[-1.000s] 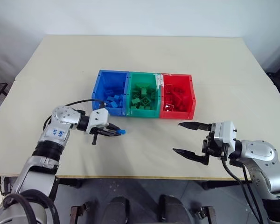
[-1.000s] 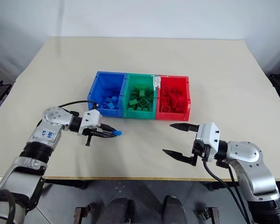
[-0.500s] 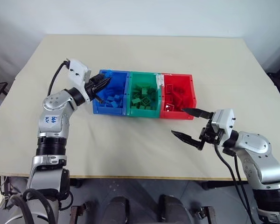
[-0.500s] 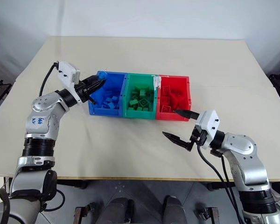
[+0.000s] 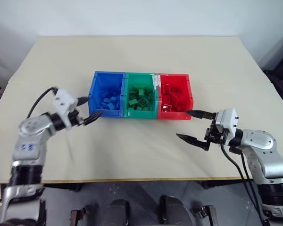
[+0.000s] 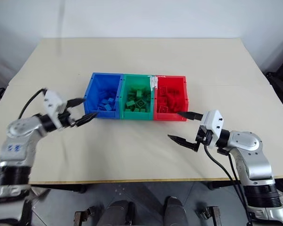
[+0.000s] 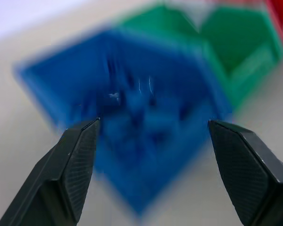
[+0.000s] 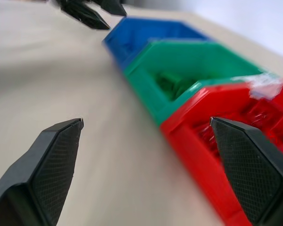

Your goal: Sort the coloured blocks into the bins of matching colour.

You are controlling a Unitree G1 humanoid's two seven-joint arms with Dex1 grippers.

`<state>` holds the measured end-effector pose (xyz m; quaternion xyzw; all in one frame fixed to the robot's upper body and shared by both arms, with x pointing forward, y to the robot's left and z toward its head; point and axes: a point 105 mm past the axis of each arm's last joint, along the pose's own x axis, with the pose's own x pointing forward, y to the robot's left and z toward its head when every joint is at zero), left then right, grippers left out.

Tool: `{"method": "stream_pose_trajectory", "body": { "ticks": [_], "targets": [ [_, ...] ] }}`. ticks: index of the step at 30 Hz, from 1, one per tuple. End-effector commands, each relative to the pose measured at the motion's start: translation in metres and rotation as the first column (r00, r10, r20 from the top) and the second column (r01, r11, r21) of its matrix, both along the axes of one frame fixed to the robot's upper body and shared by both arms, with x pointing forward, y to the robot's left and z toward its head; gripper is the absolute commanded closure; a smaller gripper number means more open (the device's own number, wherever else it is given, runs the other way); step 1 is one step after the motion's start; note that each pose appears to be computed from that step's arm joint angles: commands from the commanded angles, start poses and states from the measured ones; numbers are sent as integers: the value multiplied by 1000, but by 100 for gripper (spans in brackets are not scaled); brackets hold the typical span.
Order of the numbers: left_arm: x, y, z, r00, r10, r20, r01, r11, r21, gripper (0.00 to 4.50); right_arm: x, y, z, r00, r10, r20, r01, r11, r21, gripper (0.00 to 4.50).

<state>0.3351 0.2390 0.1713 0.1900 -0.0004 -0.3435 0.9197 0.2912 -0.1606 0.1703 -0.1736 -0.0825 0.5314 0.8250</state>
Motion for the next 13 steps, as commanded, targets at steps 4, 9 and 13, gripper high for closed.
{"method": "stream_pose_trajectory", "body": {
  "ticks": [4,9,13],
  "targets": [
    [-45,24,2,997,-59,49,51,989,138,63,-6,-15,-8,998,66,-13,-66,998,-21,0],
    [-51,33,-13,998,-48,32,41,981,191,63,-3,-25,-16,999,30,-30,-31,999,-12,0],
    [-51,22,-18,997,-69,29,64,987,148,63,-3,-24,-16,999,36,-39,-36,999,-4,0]
  ]
}}
